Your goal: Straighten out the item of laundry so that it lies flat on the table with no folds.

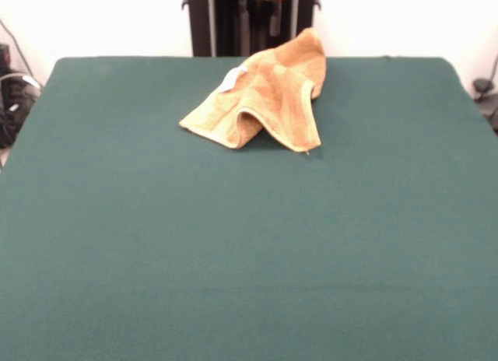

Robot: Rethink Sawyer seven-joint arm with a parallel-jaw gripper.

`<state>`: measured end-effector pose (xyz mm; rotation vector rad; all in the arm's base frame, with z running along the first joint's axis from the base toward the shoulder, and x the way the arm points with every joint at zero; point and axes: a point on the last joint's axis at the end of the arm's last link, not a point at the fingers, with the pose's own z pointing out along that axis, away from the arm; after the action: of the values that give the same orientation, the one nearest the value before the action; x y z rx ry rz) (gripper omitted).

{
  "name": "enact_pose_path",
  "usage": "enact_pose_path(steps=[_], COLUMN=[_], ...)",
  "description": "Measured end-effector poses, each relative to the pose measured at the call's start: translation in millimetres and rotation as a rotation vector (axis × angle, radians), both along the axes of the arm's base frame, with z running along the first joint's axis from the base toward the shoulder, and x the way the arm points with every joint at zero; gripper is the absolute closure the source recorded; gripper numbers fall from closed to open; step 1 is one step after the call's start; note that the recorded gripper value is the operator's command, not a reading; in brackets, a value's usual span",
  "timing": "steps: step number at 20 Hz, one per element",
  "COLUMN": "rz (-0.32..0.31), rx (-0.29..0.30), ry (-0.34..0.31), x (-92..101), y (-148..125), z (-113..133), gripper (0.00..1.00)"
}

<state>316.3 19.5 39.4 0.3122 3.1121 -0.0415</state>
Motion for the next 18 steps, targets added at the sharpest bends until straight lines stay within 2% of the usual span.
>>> enact_pose_path(steps=[18], rz=[0.011], rx=[0.021], ry=[0.016], x=[14.8], y=[9.8], z=[-7.7], gripper=[0.00])
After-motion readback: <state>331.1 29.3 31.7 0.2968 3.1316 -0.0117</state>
